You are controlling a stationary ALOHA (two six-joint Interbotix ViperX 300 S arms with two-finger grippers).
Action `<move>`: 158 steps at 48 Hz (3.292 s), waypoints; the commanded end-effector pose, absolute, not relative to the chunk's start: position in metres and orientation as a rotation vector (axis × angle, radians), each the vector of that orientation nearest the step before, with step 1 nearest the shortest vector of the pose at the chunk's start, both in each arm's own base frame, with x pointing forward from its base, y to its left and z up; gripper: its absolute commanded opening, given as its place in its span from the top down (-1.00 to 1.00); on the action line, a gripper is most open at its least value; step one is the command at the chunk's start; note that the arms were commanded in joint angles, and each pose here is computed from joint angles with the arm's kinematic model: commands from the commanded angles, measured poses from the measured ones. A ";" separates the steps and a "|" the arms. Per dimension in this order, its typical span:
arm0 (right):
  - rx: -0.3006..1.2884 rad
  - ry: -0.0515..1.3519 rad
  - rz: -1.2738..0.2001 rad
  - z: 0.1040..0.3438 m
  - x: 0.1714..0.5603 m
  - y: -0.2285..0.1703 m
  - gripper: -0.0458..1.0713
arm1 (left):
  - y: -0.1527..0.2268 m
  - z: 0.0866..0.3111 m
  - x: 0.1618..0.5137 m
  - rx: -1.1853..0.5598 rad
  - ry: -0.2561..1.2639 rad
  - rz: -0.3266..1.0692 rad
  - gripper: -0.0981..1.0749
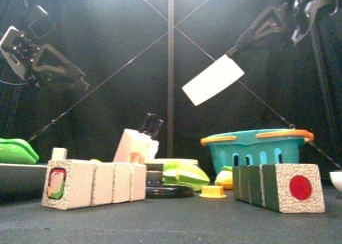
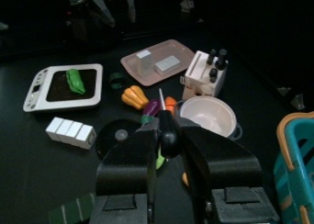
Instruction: Grab cleaver with other hand
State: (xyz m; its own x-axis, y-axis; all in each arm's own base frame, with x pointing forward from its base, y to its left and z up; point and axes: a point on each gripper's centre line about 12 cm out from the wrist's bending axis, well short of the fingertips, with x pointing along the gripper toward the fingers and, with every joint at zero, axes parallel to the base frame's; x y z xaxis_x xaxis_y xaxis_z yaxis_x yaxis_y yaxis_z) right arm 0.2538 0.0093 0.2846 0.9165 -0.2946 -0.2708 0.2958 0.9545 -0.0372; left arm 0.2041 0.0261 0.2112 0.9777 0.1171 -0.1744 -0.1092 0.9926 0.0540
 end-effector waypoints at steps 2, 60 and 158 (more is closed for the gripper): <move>-0.046 0.244 -0.280 0.289 0.251 0.008 -0.10 | 0.017 0.223 0.219 0.073 0.126 0.058 -0.59; -0.082 0.242 -0.158 0.288 0.258 0.019 -0.09 | 0.010 0.193 0.390 0.137 0.016 -0.077 -0.59; 0.122 0.313 -0.186 0.277 0.257 0.015 -0.85 | 0.013 0.194 0.402 0.125 0.004 -0.063 0.16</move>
